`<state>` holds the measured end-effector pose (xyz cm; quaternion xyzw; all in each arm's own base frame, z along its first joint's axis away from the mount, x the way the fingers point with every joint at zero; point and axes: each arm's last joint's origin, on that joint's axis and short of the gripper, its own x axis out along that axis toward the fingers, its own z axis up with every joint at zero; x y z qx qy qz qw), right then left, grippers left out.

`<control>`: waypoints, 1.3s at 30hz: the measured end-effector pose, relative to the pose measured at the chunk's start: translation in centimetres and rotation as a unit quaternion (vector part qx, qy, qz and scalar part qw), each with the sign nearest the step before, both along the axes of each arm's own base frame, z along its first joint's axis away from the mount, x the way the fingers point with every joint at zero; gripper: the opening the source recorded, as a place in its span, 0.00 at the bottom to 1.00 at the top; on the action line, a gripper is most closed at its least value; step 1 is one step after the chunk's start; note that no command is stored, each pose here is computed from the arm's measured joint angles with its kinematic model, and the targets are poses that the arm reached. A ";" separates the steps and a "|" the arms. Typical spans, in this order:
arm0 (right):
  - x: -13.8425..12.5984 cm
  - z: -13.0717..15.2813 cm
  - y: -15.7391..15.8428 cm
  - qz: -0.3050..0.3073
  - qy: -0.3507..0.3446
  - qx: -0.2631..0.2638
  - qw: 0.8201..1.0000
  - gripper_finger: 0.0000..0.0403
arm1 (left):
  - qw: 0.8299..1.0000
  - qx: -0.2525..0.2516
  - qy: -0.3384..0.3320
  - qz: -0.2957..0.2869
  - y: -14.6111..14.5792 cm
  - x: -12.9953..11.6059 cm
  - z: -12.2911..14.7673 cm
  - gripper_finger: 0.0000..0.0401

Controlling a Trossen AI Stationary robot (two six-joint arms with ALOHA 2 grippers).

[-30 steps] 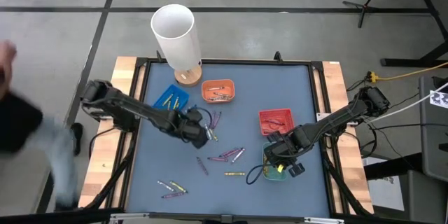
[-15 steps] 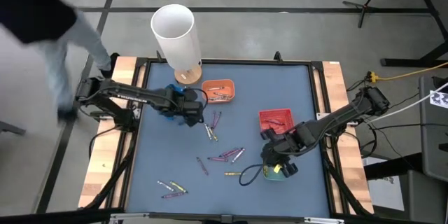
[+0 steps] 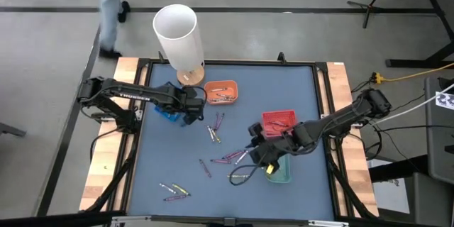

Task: Sort crayons
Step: Put the green crayon into the dark blue bin, then put the violet crayon into the red bin

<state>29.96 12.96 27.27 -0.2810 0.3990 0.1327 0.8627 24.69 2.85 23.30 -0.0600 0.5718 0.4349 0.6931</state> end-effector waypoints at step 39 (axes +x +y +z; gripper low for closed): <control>7.0 -12.2 -2.5 -0.024 0.121 0.042 0.991 0.27 | 0.999 0.001 -0.006 0.037 -0.1 -1.6 -4.8 0.22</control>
